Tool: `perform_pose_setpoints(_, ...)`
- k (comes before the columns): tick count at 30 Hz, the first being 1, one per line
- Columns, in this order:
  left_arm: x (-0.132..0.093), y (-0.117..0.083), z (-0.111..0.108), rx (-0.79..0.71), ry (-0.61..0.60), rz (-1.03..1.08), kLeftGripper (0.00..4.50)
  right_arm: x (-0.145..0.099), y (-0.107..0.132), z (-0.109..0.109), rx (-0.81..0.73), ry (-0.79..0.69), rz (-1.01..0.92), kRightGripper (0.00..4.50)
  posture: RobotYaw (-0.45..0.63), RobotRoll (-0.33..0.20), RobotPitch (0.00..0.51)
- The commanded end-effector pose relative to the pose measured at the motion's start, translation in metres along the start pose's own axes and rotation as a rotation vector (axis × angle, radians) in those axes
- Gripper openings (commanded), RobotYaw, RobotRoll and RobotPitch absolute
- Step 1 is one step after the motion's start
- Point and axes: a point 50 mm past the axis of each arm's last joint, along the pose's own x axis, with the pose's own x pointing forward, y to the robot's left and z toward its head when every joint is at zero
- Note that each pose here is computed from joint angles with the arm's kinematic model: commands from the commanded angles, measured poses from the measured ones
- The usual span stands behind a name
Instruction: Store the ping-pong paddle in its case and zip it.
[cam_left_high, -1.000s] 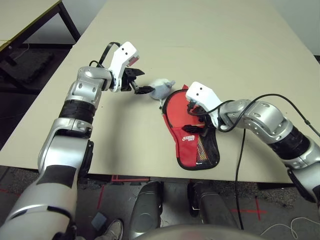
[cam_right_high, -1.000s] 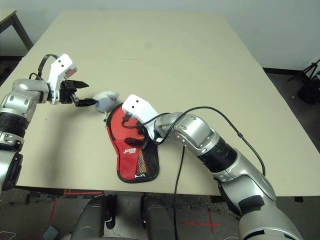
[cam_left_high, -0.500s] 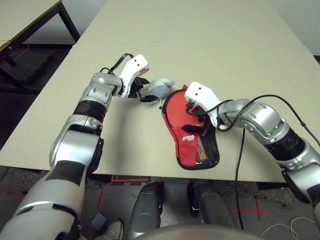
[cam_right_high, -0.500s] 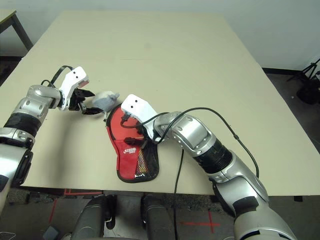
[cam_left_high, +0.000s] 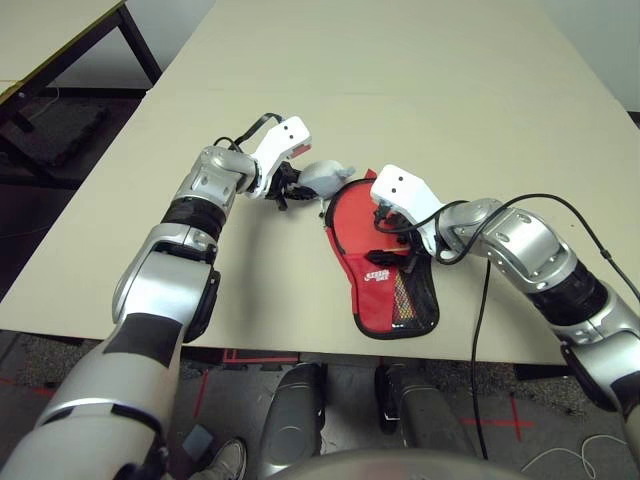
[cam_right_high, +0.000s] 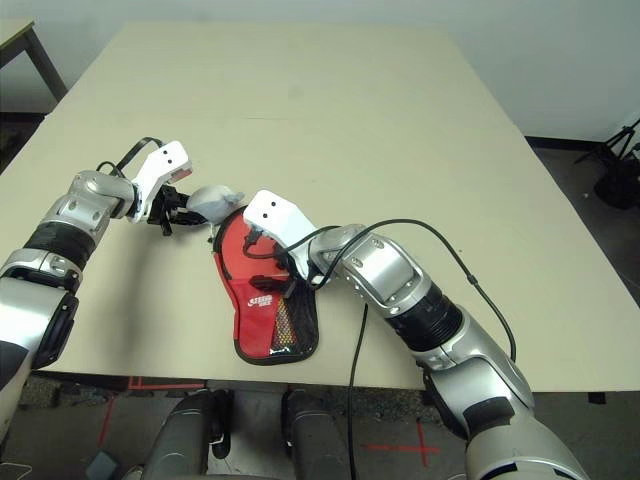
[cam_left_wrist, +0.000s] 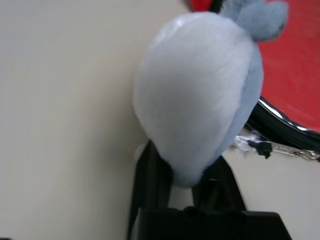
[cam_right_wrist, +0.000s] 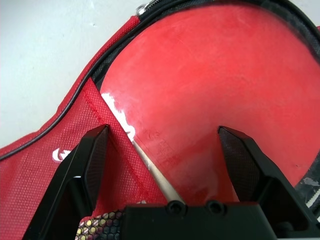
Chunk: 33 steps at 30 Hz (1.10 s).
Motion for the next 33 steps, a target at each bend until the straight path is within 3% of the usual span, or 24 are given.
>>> perform_pose_setpoints(1, 0.003, 0.006, 0.008, 0.009, -0.012, 0.102, 0.12, 0.005, 0.003, -0.014, -0.008, 0.070, 0.008, 4.50, 0.00, 0.000, 0.151)
perform_pose_setpoints(11, 0.038, 0.002, 0.056, -0.100, -0.208, 0.437, 0.12, 0.009, 0.008, -0.015, -0.022, 0.083, 0.034, 4.50, 0.00, 0.000, 0.169)
perform_pose_setpoints(16, 0.067, -0.023, 0.093, -0.104, -0.307, 0.475, 0.12, 0.012, 0.013, -0.015, -0.025, 0.085, 0.052, 4.50, -0.02, 0.000, 0.176)
perform_pose_setpoints(21, 0.094, -0.060, 0.114, -0.110, -0.353, 0.337, 0.12, 0.014, 0.017, -0.013, -0.020, 0.080, 0.057, 4.50, -0.06, 0.000, 0.182)
perform_pose_setpoints(28, 0.114, -0.097, 0.119, -0.059, -0.348, 0.112, 0.12, 0.014, 0.016, -0.013, -0.009, 0.076, 0.049, 4.50, -0.06, 0.000, 0.176)
perform_pose_setpoints(33, 0.112, -0.092, 0.101, -0.048, -0.296, 0.062, 0.12, 0.013, 0.013, -0.015, -0.004, 0.074, 0.041, 4.50, -0.04, 0.000, 0.163)
